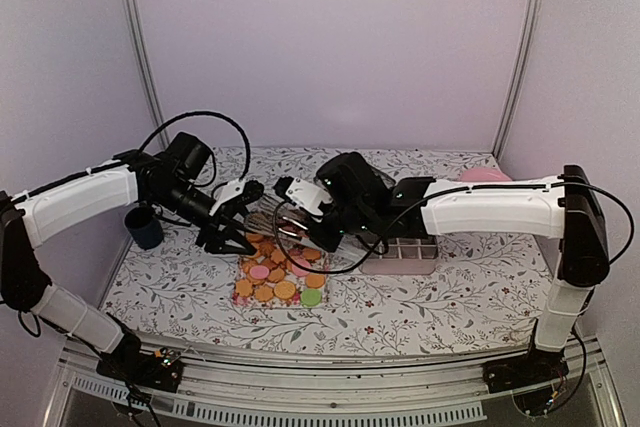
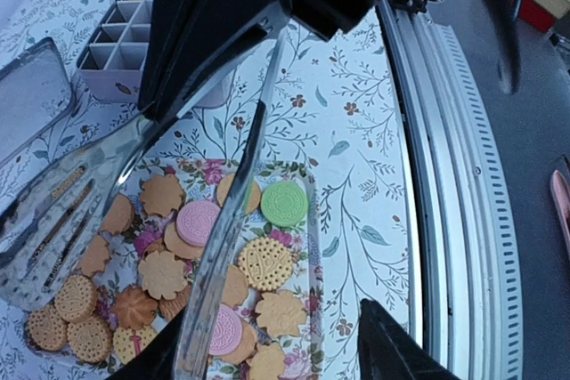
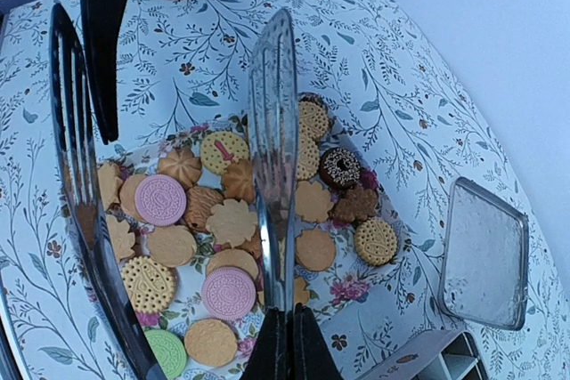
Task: Pack the cookies
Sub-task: Pass from the right arm to the left
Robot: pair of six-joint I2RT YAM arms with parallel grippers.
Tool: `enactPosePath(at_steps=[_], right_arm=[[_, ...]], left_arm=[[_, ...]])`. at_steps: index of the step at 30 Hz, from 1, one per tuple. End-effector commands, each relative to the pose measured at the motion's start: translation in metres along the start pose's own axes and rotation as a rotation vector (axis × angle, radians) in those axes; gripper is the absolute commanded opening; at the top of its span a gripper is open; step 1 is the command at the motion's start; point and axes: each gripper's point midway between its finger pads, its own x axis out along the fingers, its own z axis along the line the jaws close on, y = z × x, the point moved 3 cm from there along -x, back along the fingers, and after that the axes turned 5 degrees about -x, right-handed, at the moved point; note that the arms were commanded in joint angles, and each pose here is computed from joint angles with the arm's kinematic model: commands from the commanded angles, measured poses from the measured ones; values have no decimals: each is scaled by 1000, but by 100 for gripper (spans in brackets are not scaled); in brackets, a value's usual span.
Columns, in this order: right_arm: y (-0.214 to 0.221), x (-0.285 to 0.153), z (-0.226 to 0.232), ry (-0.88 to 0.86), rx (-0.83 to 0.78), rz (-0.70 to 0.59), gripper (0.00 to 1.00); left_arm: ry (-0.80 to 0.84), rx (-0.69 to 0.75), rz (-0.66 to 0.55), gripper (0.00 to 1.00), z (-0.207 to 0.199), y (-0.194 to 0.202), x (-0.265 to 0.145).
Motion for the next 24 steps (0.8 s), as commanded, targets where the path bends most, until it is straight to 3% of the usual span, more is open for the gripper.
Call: enactPosePath(at_steps=[1,7,13,18,23,24], right_arm=[[-11,8,8,24,-50,-4,0],[-15,12,20,13,-74,-5,0],[-25,10,22,11,-70,-27,0],[-32,8,23,-5,-62,-48,0],[-37,5,22,-12,-56,-69,0],[-40,3,21,-4,-44,-80,8]], left_arm=[[18,43,5,55,-10,3,0],[19,62,-5,40,-12,1,-3],[37,69,15,7,-15,9,3],[-1,60,59,0,-8,15,9],[-1,63,31,0,-9,6,6],[-2,61,21,0,-9,4,5]])
